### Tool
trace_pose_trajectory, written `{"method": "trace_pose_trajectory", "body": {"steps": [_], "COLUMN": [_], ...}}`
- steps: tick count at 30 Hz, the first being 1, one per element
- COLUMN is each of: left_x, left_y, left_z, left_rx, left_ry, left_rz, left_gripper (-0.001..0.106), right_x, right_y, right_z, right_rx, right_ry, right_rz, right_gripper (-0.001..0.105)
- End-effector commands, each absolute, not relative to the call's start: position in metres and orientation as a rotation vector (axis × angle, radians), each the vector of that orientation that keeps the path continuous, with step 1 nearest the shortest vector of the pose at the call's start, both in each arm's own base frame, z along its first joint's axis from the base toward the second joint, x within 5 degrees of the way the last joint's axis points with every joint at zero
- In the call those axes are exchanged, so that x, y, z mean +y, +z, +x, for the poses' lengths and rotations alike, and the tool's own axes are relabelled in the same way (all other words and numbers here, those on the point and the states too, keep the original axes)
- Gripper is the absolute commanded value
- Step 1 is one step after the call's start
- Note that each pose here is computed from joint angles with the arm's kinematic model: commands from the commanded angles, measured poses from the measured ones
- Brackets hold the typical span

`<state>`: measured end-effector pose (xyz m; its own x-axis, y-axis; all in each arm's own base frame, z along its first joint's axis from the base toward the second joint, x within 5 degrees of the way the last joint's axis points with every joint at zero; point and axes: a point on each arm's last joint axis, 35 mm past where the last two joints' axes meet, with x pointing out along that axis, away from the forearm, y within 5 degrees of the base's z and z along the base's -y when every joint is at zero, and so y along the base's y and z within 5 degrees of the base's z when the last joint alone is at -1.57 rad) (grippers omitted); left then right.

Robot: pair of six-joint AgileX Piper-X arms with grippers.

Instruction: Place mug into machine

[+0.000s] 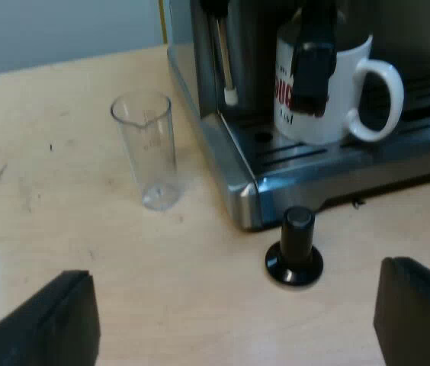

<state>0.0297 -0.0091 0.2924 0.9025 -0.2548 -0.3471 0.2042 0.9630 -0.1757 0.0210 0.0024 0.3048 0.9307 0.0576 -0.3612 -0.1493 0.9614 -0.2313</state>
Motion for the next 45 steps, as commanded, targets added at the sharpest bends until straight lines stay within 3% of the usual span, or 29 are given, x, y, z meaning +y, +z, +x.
{"method": "trace_pose_trajectory", "body": {"steps": [1,45], "left_x": [-0.0085,-0.0093], "left_y": [0.2883,0.287], "left_z": [0.0347,0.0353], "left_rx": [0.391,0.396], "left_ry": [-0.228,-0.25], "left_rz": [-0.139,-0.148], "left_gripper": [0.081,0.081], "right_x": [0.0026,0.0024], "right_y": [0.3019,0.2931], "right_z": [0.025,0.0269], "right_rx": [0.366,0.409], "right_ry": [0.119,0.121], "right_rz": [-0.268,-0.258], "right_gripper": [0.07,0.07]}}
